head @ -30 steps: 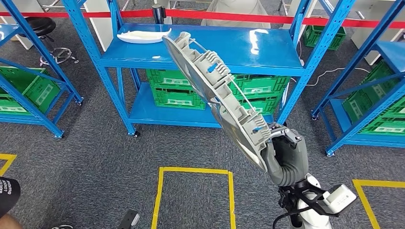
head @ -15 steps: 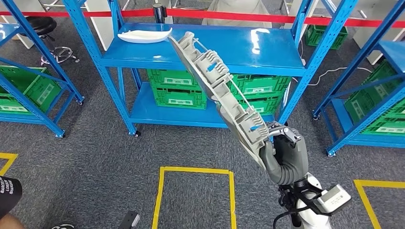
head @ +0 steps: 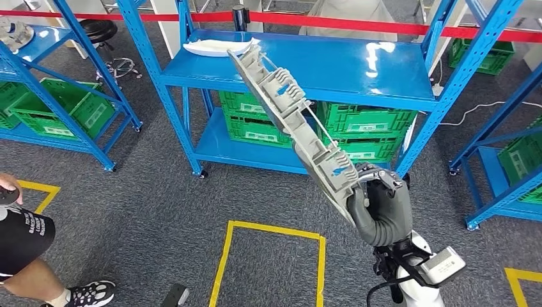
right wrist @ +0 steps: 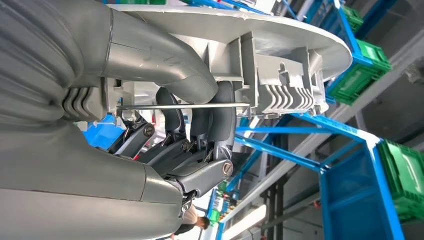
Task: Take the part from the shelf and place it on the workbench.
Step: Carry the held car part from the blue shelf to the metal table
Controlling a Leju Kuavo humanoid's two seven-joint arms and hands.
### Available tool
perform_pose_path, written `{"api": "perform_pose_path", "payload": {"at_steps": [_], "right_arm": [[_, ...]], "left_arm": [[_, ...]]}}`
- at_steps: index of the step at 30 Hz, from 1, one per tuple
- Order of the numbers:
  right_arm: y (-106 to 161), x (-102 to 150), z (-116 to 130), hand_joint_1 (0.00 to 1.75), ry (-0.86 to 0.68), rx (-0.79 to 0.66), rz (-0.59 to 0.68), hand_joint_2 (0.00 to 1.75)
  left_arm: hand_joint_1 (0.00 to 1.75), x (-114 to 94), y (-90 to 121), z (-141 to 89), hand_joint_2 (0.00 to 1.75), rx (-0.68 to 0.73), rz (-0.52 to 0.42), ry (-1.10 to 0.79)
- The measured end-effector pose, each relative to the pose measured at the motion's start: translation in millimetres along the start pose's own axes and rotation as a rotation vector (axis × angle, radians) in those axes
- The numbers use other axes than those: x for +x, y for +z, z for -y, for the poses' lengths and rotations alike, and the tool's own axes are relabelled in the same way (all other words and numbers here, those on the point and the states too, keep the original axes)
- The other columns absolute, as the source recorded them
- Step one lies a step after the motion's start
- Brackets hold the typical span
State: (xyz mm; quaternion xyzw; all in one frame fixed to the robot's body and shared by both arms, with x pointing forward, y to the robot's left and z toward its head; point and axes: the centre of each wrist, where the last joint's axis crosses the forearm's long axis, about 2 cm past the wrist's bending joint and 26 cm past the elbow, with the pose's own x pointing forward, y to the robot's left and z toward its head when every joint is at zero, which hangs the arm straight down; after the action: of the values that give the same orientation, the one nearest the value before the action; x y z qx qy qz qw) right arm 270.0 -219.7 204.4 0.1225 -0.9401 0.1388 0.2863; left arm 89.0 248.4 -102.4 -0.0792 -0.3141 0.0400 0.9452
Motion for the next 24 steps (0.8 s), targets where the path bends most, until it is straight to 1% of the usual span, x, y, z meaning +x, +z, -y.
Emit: {"api": "perform_pose_path", "payload": {"at_steps": [11,16,24], "right_arm": [[1.3,-1.8,-2.2,1.75,0.006,0.006,-0.004,1.75],[-0.6,-2.2,-2.1,1.75,0.01,0.007,0.004,1.75],[6.0,-4.0,-2.2,1.75,0.024,0.0,-0.014,1.75]], "left_arm": [[0.0,2.4,-1.1,-0.4,1.75,0.002,0.003,0.004],[0.0,0.5,-0.2,-0.6,1.75,0.002,-0.002,0.005],[0.0,-0.3,0.1,0.4,1.75,0.0,-0.004,0.003]]}}
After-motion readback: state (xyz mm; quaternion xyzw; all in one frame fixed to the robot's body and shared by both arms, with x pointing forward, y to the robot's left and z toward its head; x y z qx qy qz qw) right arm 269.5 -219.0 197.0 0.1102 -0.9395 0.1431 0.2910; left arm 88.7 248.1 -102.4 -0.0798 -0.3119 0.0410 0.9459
